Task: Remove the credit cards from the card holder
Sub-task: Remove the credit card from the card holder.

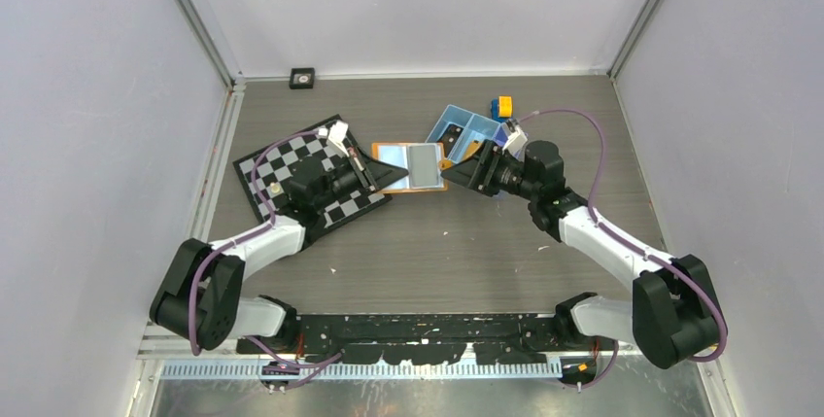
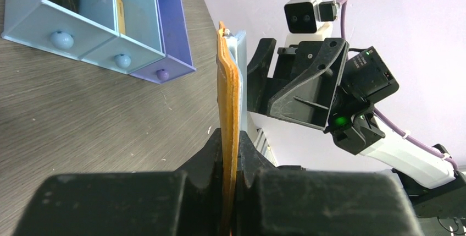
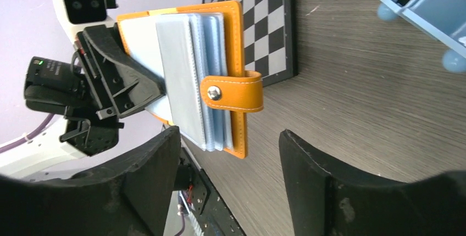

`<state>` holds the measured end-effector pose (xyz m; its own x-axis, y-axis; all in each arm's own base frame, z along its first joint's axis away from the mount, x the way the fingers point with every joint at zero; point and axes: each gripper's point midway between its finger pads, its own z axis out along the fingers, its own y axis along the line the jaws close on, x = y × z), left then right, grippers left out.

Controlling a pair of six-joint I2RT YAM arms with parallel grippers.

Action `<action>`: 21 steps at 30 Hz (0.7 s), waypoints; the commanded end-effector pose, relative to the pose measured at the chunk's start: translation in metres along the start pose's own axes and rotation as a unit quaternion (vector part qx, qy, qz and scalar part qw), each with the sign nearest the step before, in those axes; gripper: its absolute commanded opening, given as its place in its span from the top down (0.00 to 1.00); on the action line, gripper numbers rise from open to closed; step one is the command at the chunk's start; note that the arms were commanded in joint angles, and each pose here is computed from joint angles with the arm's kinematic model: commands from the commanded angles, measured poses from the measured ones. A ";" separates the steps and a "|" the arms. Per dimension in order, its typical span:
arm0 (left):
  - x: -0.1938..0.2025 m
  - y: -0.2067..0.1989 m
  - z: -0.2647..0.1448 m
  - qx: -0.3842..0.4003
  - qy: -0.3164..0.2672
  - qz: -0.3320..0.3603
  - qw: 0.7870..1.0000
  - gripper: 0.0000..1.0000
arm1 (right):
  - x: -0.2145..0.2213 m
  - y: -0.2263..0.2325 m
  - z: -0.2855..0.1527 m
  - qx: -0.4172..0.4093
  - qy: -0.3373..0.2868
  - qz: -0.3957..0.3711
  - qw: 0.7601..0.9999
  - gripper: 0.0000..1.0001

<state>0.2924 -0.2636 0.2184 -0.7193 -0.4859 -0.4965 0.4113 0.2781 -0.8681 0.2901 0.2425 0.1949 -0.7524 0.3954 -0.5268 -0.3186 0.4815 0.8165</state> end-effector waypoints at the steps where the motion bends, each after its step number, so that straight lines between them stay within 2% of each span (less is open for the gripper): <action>1: -0.012 -0.024 0.000 0.052 -0.019 0.027 0.998 1.00 | -0.012 0.031 -0.002 -0.064 -0.014 -0.022 0.998 0.34; 4: -0.011 -0.028 0.001 0.064 -0.017 0.024 0.998 1.00 | -0.012 0.034 -0.003 -0.070 -0.015 -0.023 0.997 0.45; 6: -0.011 -0.031 0.001 0.071 -0.015 0.022 0.997 1.00 | -0.012 0.036 -0.003 -0.076 -0.015 -0.023 0.997 0.46; 8: -0.011 -0.033 0.001 0.078 -0.015 0.022 0.997 1.00 | -0.012 0.034 -0.002 -0.070 -0.013 -0.020 0.997 0.41; 10: -0.011 -0.034 0.001 0.082 -0.014 0.020 0.996 1.00 | -0.012 0.029 -0.001 -0.059 -0.014 -0.018 0.998 0.27; 12: -0.011 -0.037 0.001 0.088 -0.013 0.021 0.996 1.00 | -0.012 0.032 -0.001 -0.068 -0.013 -0.019 0.997 0.24; 16: -0.011 -0.037 0.002 0.088 -0.013 0.014 0.996 1.00 | -0.010 0.046 -0.003 -0.107 -0.007 -0.015 0.994 0.41; 21: -0.010 -0.031 0.006 0.087 -0.008 0.001 0.996 1.00 | -0.011 0.065 -0.013 -0.154 -0.017 -0.025 0.988 0.56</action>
<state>0.2906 -0.2703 0.2335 -0.7288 -0.4923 -0.4758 0.4471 0.1840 -0.8753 0.2811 0.2550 0.2263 -0.7473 0.4006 -0.5302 -0.4150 0.3419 0.8432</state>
